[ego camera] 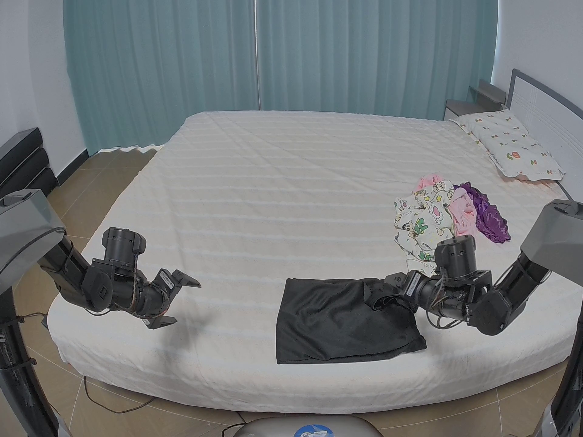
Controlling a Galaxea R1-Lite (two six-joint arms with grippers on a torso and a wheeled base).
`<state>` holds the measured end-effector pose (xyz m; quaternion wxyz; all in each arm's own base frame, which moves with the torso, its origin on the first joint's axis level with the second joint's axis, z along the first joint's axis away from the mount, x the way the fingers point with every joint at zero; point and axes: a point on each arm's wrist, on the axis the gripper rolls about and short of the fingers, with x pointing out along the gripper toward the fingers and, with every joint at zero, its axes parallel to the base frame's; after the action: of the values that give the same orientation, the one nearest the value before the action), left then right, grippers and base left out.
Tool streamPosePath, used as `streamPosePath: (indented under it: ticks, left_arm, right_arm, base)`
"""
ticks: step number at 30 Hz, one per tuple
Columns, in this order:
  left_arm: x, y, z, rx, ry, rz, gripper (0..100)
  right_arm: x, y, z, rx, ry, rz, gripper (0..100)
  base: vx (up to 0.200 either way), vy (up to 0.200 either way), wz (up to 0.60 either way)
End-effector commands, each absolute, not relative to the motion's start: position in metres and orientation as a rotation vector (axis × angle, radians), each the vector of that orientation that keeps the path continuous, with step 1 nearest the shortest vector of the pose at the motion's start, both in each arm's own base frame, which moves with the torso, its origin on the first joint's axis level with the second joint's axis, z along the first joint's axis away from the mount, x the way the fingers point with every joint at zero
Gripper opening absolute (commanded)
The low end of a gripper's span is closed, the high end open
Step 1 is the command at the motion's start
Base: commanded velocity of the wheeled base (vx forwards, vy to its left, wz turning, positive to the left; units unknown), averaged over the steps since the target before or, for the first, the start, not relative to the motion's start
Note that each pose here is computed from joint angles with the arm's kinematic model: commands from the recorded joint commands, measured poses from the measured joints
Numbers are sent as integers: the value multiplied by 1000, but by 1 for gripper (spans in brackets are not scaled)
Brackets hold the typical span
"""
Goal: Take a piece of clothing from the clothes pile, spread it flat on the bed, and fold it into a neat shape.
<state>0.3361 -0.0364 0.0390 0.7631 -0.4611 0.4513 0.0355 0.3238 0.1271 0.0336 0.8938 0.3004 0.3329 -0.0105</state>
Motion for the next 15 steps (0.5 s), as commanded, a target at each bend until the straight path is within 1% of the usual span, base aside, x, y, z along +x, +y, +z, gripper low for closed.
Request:
streamPosePath:
  ticks: [1,3,8,15]
  left_arm:
    - [337,-36,38,-1003,982,78,100]
    - [337,-37,38,-1003,982,78,100]
    - [337,-36,38,-1003,984,79,100]
    - [337,-36,38,-1003,984,79,100]
  right_arm:
    - [342,147,18,744,809,-50,100]
    - [346,148,19,767,844,-58,100]
    - [360,154,18,829,850,-85,100]
    - [374,165,4,827,850,-78,100]
  base:
    - [0,0,0]
    - [0,0,0]
    - [0,0,0]
    - [0,0,0]
